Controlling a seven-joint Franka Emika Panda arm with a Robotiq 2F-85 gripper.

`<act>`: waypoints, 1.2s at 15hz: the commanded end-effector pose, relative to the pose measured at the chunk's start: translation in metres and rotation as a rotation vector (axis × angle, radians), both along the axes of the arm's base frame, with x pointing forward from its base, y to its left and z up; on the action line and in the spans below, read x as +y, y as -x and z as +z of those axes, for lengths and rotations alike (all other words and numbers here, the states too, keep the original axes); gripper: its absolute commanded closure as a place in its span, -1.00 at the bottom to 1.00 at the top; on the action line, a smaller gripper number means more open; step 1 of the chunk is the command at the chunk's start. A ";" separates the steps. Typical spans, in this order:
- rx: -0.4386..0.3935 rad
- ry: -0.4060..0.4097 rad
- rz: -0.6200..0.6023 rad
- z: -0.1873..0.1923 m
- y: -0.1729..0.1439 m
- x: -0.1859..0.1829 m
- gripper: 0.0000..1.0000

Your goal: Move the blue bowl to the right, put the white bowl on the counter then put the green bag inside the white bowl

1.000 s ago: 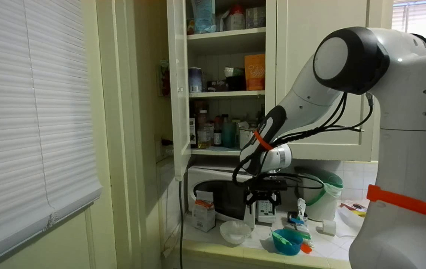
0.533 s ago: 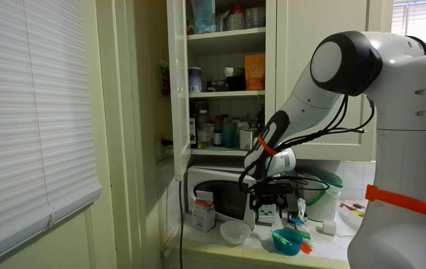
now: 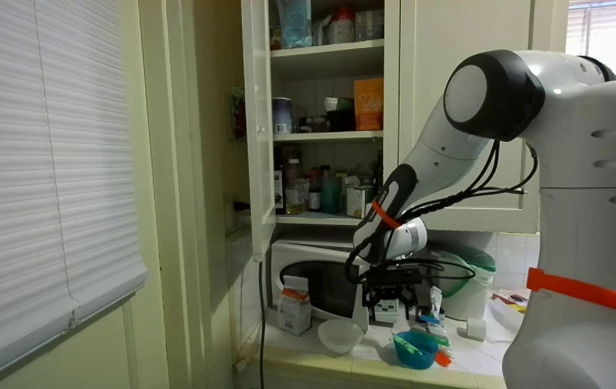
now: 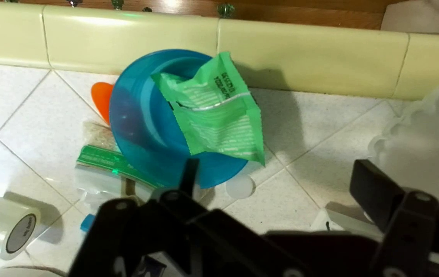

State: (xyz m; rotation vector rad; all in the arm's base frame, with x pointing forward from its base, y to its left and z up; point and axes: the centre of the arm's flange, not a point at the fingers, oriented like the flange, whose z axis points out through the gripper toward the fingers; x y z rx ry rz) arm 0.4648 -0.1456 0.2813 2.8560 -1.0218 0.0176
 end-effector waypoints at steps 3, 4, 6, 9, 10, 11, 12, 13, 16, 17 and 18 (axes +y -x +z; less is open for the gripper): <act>0.020 0.036 0.007 -0.018 -0.001 0.010 -1.00; 0.024 0.041 0.012 -0.021 0.000 0.012 -1.00; 0.025 0.066 0.023 -0.028 -0.001 0.014 -1.00; 0.021 0.106 0.058 -0.039 -0.003 0.017 -0.89; 0.021 0.120 0.067 -0.042 -0.004 0.017 -0.66; 0.023 0.130 0.076 -0.045 -0.005 0.018 -0.55; 0.027 0.138 0.084 -0.049 -0.006 0.019 -0.28; 0.032 0.147 0.092 -0.053 -0.007 0.019 -0.08; 0.053 0.159 0.106 -0.060 -0.008 0.020 0.37; 0.063 0.145 0.121 -0.059 -0.006 0.019 0.52; 0.065 0.132 0.124 -0.056 -0.003 0.017 0.69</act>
